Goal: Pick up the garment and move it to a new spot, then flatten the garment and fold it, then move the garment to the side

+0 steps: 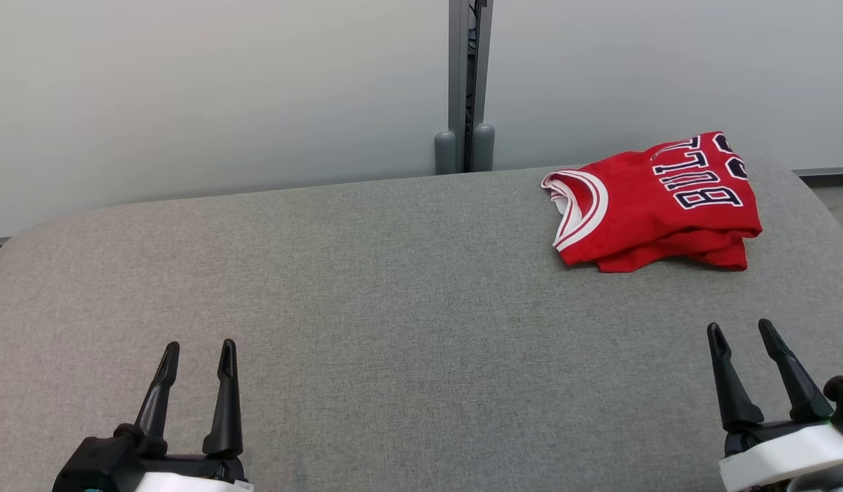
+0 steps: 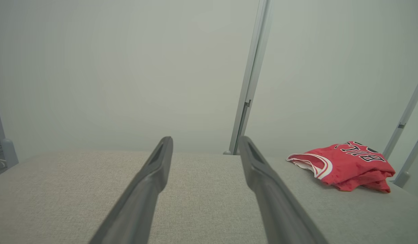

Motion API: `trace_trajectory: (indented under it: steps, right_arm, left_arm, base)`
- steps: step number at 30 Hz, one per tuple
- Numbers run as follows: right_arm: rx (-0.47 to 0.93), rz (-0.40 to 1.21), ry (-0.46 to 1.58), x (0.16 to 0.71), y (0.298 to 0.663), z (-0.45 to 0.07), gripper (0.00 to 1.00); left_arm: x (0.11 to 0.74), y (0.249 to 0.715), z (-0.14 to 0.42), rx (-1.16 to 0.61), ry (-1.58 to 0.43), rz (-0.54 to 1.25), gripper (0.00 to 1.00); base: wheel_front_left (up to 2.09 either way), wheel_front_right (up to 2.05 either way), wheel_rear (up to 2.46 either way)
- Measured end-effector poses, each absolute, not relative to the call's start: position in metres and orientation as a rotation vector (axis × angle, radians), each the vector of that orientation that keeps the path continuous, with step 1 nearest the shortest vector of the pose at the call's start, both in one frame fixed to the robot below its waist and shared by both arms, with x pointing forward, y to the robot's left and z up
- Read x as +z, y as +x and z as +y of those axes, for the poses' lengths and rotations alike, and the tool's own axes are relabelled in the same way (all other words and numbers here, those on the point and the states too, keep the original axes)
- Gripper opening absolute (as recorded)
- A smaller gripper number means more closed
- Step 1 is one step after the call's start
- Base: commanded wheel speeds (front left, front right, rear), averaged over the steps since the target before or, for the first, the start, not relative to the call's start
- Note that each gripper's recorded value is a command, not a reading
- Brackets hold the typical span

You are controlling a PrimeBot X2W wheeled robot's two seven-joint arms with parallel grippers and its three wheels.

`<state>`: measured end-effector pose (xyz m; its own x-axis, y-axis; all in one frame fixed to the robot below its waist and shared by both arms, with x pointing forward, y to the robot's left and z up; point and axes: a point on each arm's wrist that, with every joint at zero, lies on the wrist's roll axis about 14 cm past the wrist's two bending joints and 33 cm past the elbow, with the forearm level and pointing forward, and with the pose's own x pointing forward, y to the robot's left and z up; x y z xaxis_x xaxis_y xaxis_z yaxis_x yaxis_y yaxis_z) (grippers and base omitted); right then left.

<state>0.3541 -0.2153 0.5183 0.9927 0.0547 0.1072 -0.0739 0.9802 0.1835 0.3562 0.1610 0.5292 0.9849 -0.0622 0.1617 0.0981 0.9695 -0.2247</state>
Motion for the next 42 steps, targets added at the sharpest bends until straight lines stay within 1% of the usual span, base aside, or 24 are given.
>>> trace_trajectory:
  steps: [14,23,42]
  right_arm:
    - [0.09,-0.122,0.188,0.523,0.354,-0.199,1.0]
    - [0.122,-0.119,0.179,0.524,0.357,-0.191,1.0]
    - [0.145,-0.097,0.175,0.518,0.361,-0.185,1.0]
  left_arm:
    - [0.514,0.347,0.176,-0.025,-0.2,-0.11,1.0]
    - [0.512,0.342,0.177,-0.017,-0.204,-0.107,1.0]
    - [0.508,0.339,0.181,0.001,-0.203,-0.096,1.0]
  base:
    - [0.0,0.0,0.0]
    - [0.0,0.0,0.0]
    - [0.0,0.0,0.0]
